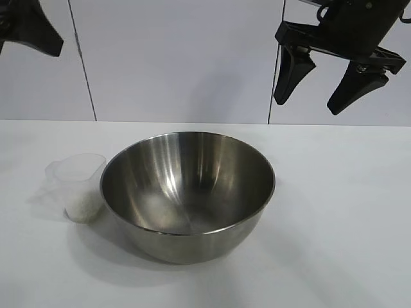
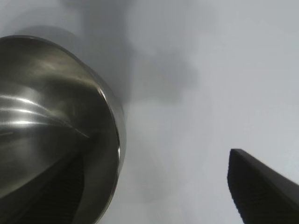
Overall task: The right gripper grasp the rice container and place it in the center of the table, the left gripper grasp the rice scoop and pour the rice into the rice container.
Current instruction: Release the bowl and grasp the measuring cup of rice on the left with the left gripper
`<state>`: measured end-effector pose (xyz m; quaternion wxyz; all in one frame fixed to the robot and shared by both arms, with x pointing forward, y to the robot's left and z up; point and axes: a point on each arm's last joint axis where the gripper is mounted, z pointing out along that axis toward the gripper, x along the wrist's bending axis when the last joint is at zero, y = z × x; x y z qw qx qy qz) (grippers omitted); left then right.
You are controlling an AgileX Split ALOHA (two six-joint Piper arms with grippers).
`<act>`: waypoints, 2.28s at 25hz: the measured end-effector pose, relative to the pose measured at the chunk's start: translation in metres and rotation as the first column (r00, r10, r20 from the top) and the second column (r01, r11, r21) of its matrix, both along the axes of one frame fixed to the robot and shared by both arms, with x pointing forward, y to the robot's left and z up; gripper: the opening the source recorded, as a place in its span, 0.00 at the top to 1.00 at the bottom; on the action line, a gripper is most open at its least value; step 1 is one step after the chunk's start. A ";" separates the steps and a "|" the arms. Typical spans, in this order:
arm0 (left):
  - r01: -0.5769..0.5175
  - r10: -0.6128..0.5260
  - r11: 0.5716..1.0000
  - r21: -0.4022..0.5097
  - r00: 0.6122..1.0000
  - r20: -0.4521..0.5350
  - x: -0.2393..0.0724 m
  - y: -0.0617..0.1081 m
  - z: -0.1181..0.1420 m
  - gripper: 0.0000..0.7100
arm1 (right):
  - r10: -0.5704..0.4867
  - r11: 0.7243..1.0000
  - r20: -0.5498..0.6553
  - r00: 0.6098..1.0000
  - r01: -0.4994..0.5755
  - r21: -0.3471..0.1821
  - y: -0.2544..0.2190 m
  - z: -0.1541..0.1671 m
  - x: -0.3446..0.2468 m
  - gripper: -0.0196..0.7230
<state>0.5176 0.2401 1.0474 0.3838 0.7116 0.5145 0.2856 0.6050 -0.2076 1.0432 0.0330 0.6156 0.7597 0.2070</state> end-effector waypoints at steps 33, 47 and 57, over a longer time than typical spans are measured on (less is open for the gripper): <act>-0.245 0.245 0.969 -0.035 0.925 0.291 -0.050 0.032 -0.145 0.07 | 0.000 1.000 0.001 1.000 0.000 0.001 0.000 0.000 0.000 0.19; -0.120 0.105 0.988 0.101 0.984 0.144 -0.053 0.025 -0.190 0.07 | -0.004 1.000 -0.001 1.000 0.004 0.002 0.000 0.000 0.000 0.19; -0.096 0.078 0.991 0.091 0.980 0.184 -0.039 0.020 -0.187 0.07 | -0.006 1.000 -0.001 1.000 0.006 0.003 0.000 0.000 0.000 0.19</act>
